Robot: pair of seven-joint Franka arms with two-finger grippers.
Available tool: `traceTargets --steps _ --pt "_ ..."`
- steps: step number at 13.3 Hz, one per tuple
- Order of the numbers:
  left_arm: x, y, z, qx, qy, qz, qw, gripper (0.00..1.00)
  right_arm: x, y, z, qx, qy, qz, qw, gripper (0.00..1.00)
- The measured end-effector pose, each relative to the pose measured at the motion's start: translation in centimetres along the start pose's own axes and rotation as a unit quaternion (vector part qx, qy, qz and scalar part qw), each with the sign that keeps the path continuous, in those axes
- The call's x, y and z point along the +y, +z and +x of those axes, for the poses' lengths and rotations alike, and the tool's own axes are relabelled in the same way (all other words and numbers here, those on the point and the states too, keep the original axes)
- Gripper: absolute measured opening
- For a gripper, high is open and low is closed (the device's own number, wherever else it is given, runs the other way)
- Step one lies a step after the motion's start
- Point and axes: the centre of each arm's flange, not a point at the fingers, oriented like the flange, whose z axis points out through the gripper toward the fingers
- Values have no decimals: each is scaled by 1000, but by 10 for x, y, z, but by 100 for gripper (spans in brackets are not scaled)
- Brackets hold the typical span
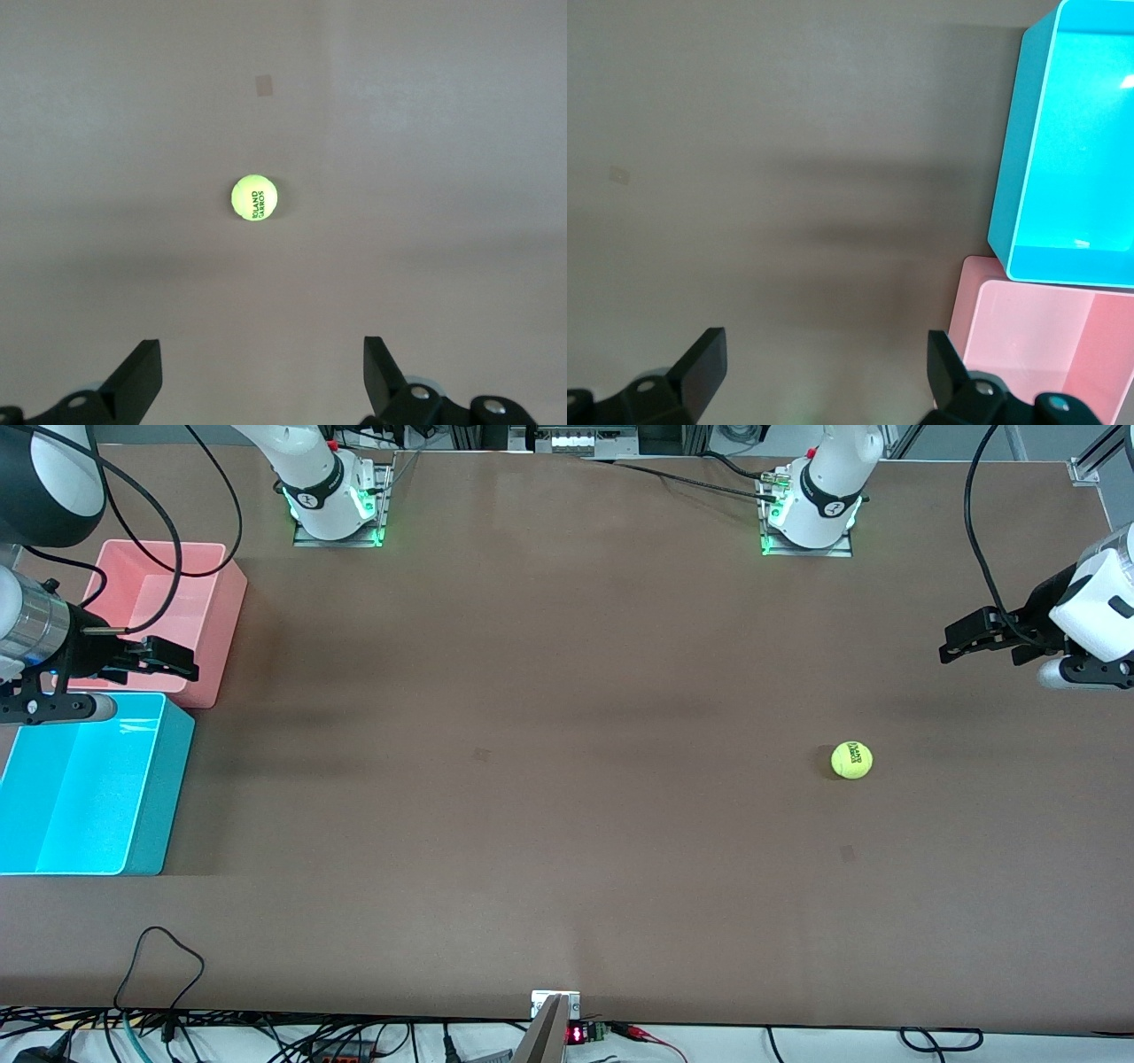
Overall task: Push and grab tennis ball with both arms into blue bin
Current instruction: 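Lower the left gripper beside the yellow tennis ball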
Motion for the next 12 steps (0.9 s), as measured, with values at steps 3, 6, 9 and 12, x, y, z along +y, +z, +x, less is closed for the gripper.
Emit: traceTargets --steps 3,6,9,12 --pt "0 0 -1 0 0 0 1000 100 -2 -6 -1 9 -4 -14 1000 100" --pt "-11 11 3 -7 -9 0 1000 93 -12 -12 -1 23 -13 -16 1000 100" --pt "-49 52 21 -36 2 35 999 56 -20 -13 -1 25 -20 -17 999 100" --pt "-62 102 44 -64 76 47 994 24 -18 -13 -1 25 -19 -18 999 100"
